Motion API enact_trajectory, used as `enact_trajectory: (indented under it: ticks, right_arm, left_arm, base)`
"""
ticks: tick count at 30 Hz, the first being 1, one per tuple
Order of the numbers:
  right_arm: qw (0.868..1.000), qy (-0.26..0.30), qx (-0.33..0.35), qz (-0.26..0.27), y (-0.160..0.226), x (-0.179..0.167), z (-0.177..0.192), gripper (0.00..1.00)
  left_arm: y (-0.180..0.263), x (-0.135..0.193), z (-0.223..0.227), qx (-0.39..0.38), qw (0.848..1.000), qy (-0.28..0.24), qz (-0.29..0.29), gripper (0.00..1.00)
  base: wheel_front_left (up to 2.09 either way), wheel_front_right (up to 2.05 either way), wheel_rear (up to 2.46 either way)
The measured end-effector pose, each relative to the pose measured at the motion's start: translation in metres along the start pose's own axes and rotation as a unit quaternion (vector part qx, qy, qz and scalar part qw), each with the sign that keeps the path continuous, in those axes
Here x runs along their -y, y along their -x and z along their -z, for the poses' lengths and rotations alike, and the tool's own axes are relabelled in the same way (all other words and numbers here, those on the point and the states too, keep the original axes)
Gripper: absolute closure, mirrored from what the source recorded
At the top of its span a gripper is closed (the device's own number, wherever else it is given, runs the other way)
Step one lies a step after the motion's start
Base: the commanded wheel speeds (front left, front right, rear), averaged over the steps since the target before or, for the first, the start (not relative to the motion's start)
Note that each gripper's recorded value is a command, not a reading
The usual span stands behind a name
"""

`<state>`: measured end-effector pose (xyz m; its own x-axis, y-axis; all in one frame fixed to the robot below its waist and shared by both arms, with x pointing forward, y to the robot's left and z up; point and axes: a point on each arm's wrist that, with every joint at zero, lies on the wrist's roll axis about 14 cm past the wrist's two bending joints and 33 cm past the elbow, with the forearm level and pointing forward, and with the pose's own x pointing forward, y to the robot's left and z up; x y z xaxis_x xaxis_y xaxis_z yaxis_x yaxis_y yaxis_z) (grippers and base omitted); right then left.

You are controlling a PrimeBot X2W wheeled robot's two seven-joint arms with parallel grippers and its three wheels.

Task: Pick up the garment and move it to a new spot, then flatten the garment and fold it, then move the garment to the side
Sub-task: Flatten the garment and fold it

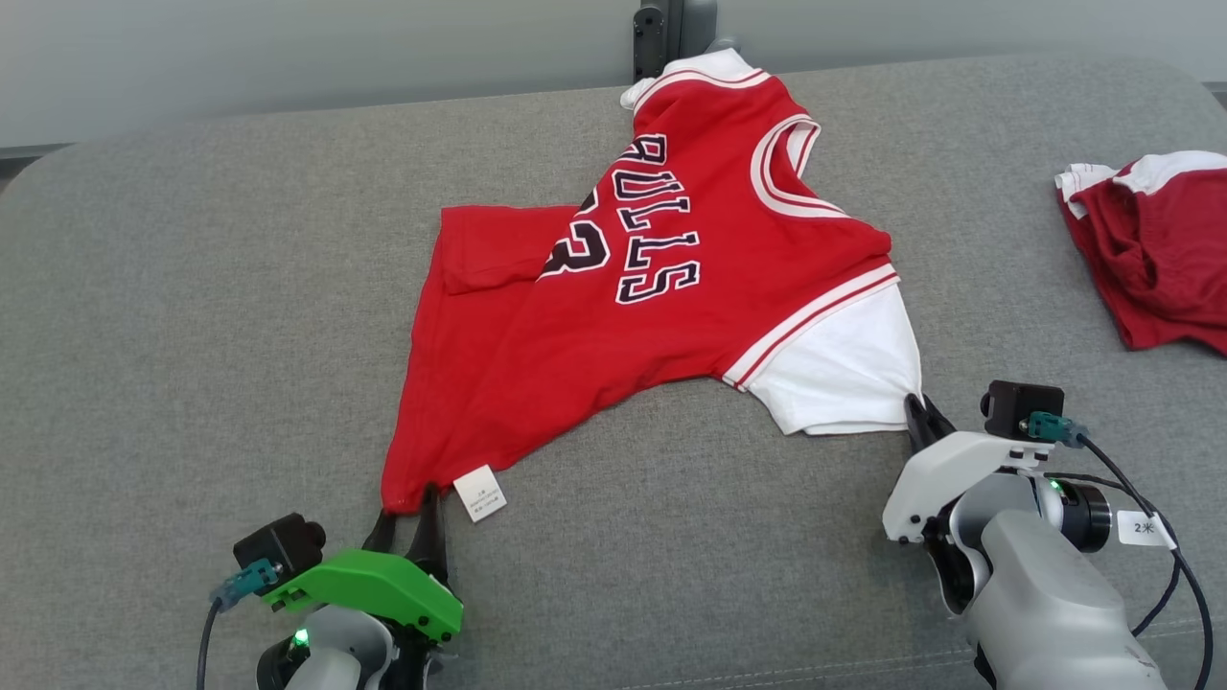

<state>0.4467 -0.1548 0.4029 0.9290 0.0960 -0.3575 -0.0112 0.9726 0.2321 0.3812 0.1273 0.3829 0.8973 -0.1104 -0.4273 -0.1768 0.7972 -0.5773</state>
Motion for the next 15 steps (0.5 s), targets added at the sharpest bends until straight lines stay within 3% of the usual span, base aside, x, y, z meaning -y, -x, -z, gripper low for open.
enact_trajectory:
  ticks: [1,4,5,6,8,9,10,15]
  right_arm:
    - [1.0,0.0,0.002,0.0,0.0,0.0,-0.001,1.0]
    - [1.0,0.001,0.005,0.0,0.001,0.0,-0.002,1.0]
    - [1.0,0.001,0.005,-0.001,0.001,0.0,-0.002,1.0]
    - [1.0,0.001,0.006,-0.001,0.002,0.0,-0.003,1.0]
    - [1.0,0.001,0.007,-0.001,0.002,0.0,-0.004,1.0]
    - [1.0,0.002,0.008,-0.002,0.002,-0.001,-0.004,1.0]
    - [1.0,0.003,0.009,-0.003,0.002,-0.001,-0.005,1.0]
    - [1.0,-0.005,0.03,-0.005,0.003,-0.002,-0.016,1.0]
  left_arm:
    - [0.0,-0.001,0.0,0.001,1.0,0.005,-0.002,0.13]
    - [-0.001,-0.003,-0.003,0.006,1.0,0.027,-0.007,0.36]
    - [-0.002,-0.003,-0.003,0.007,0.999,0.032,-0.009,0.51]
    - [-0.002,-0.003,-0.004,0.007,0.999,0.035,-0.01,0.56]
    - [-0.003,-0.004,-0.005,0.009,0.999,0.046,-0.013,0.78]
    - [-0.004,-0.004,-0.004,0.007,0.999,0.041,-0.013,0.95]
    - [-0.005,-0.003,-0.003,0.005,0.999,0.038,-0.012,1.0]
    - [-0.01,0.007,-0.01,0.021,0.999,0.031,0.005,1.0]
  base:
    - [0.0,0.0,0.0]
    - [0.0,0.0,0.0]
    - [0.0,0.0,0.0]
    - [0.0,0.0,0.0]
    - [0.0,0.0,0.0]
    - [0.0,0.0,0.0]
    - [0.0,0.0,0.0]
    - [0.0,0.0,0.0]
